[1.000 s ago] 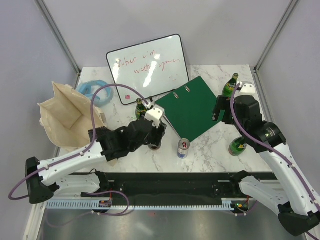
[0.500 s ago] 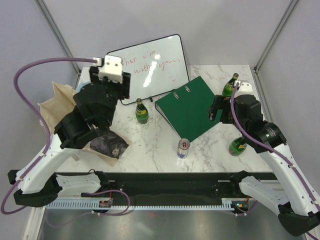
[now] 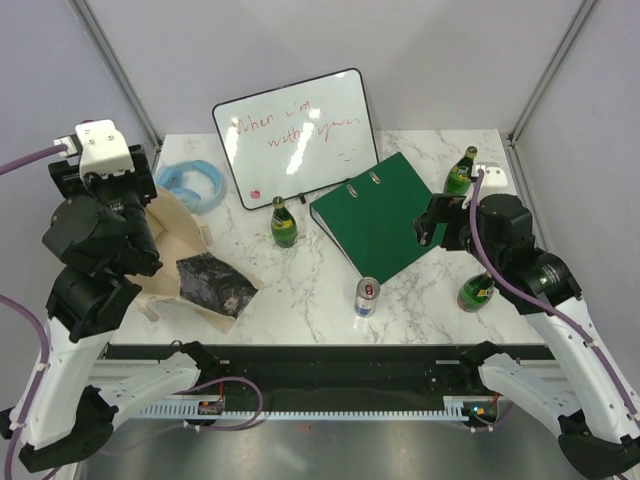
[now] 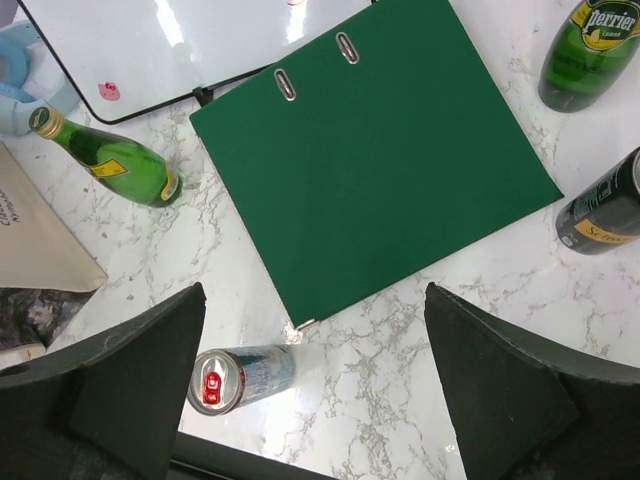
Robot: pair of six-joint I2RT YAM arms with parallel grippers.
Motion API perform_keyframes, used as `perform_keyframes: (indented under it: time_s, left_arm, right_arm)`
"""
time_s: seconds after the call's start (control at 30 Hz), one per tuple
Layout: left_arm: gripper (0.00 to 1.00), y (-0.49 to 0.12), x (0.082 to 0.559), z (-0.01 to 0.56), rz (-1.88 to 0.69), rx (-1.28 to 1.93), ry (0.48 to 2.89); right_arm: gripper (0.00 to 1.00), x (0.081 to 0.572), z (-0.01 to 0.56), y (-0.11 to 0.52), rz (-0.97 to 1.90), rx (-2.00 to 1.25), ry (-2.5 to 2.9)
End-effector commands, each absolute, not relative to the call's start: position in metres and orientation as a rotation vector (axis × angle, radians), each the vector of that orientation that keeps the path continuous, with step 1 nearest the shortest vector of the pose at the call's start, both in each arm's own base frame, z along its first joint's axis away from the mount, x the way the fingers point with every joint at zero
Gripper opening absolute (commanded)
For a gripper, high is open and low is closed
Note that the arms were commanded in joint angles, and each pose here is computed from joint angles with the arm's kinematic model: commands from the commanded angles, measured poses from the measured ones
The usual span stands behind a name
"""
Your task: Place the beverage into the canvas bag
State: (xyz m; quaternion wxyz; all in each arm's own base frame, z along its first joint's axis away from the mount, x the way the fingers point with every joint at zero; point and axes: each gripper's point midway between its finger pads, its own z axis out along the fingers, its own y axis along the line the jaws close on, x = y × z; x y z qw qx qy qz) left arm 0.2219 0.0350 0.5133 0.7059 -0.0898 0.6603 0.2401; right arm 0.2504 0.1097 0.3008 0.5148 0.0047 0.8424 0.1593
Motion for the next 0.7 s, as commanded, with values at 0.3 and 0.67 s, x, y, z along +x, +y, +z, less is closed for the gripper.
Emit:
perform_keyframes:
  time_s: [0.3, 0.67]
  left_arm:
    - [0.02, 0.063, 0.265, 0.474, 0.421, -0.43, 1.566]
    - [0.02, 0.094, 0.286, 0.401, 0.354, -0.536, 1.611]
  right_arm:
    - [0.98, 0.242, 0.303, 0.11, 0.417, -0.022, 1.972]
    - [0.98, 0.241, 0.297, 0.113, 0.431, -0.033, 1.984]
